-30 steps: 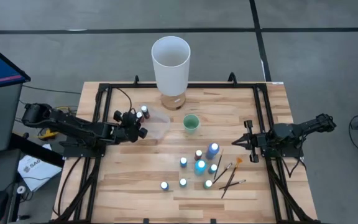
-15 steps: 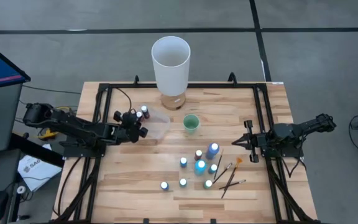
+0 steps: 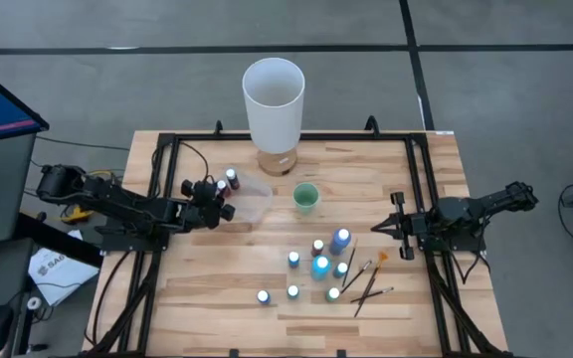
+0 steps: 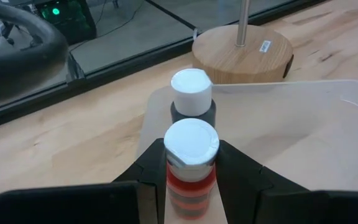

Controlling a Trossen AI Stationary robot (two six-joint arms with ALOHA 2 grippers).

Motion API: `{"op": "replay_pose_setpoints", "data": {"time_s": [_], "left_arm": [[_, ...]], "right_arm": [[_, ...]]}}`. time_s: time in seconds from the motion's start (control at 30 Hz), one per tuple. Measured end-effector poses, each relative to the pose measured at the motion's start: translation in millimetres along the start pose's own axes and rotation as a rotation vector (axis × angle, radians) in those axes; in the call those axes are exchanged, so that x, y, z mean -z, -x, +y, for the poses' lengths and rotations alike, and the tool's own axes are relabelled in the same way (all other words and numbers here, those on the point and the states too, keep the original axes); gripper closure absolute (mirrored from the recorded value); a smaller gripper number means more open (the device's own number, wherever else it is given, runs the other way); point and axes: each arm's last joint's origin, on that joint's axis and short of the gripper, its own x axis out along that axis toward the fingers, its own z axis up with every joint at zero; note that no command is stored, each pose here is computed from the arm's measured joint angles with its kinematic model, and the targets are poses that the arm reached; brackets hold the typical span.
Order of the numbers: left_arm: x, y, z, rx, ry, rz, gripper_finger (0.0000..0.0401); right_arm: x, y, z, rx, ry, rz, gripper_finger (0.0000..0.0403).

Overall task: Pick & Place Paint Supplies
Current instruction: Put the left red paint bottle into the transparent bin, then put the top blue paint bottle into the transparent bin

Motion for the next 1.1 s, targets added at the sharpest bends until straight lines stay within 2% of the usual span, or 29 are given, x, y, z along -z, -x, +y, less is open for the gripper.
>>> {"op": "replay_pose_setpoints", "data": {"time_s": [0.3,0.67,0.83,1.1], "left_arm": [[-0.3,0.0,-0.4,0.004,0.005,-0.001,0.0309],[-0.7,0.0,-0.4,-0.001,0.008,-0.009,0.0236],[-0.7,0.0,-0.4,-0.002,0.004,-0.009,0.0220],[-12.7,1.5,-7.2,0.010,-0.098,-0.028,0.0209]], "right_arm": [[0.0,0.0,0.0,0.000,0.000,0.000,0.0403],[-0.1,0.0,0.0,0.000,0.000,-0.001,0.0403],[0.0,0.0,0.0,0.000,0.000,0.000,0.0403],[0.0,0.0,0.0,0.000,0.000,0.000,0.0403]]}}
